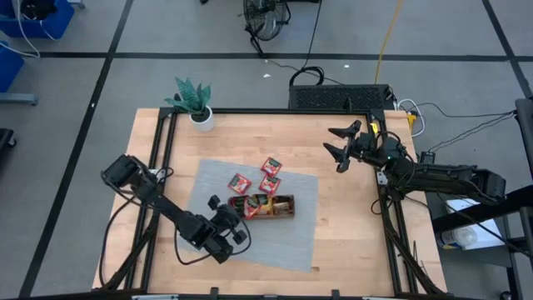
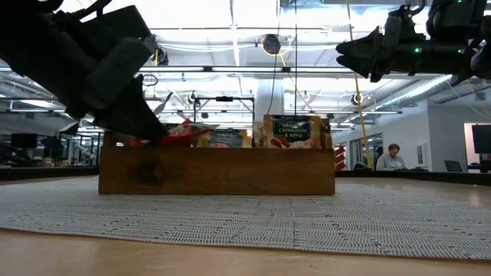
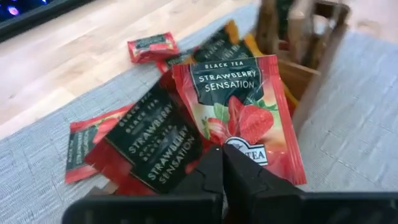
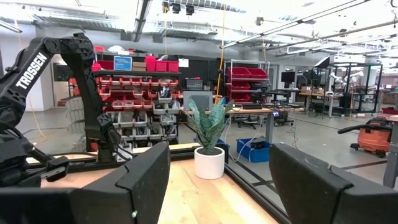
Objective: Pick & Place Tea
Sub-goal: Put the red tea bag into the left compartment of the wood organizer
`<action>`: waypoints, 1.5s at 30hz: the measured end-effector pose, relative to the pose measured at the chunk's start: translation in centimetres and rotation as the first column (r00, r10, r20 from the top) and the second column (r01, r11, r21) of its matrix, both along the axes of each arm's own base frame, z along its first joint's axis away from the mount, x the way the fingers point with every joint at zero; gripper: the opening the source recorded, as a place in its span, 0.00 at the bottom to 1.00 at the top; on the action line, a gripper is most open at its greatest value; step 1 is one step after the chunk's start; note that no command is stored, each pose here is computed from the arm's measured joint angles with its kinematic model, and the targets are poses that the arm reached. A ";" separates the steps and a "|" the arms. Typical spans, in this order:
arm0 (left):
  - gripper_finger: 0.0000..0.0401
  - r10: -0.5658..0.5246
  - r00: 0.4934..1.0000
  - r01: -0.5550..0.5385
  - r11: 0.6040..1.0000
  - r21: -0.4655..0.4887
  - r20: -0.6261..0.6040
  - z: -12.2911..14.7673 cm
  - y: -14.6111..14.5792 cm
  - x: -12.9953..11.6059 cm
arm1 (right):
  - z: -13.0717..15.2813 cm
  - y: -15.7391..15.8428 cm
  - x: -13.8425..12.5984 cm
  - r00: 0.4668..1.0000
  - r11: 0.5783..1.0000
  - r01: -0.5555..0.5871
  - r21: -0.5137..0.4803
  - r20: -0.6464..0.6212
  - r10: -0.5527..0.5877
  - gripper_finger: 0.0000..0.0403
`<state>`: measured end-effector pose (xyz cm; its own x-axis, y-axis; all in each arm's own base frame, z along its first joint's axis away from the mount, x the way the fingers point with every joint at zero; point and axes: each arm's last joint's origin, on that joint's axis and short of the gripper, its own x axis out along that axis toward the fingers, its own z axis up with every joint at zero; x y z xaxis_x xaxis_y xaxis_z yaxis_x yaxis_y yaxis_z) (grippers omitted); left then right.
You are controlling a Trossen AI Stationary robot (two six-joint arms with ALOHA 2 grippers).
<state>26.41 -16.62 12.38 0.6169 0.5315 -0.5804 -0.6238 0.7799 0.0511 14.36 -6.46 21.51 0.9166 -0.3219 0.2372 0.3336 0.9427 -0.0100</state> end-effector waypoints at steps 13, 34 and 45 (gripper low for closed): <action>0.00 -0.006 0.986 0.023 0.995 0.096 -0.166 2.2 0.1 -0.3 | -0.1 0.0 0.0 1.000 1.000 0.002 -0.004 -0.009 -0.002 0.63; 0.07 0.023 0.975 -0.016 0.999 0.035 -0.221 2.0 1.5 0.2 | -0.2 0.0 0.0 1.000 1.000 0.002 0.001 -0.019 -0.002 0.63; 0.28 0.048 0.978 -0.044 0.999 0.024 -0.202 2.0 1.5 0.1 | -0.2 0.0 0.0 1.000 1.000 0.002 0.003 -0.023 -0.002 0.63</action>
<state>26.54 -15.17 14.34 0.4619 0.5691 -0.6803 -0.6345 0.7480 0.1948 14.40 -6.48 21.29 0.9213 -0.3241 0.2151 0.3349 0.9421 -0.0152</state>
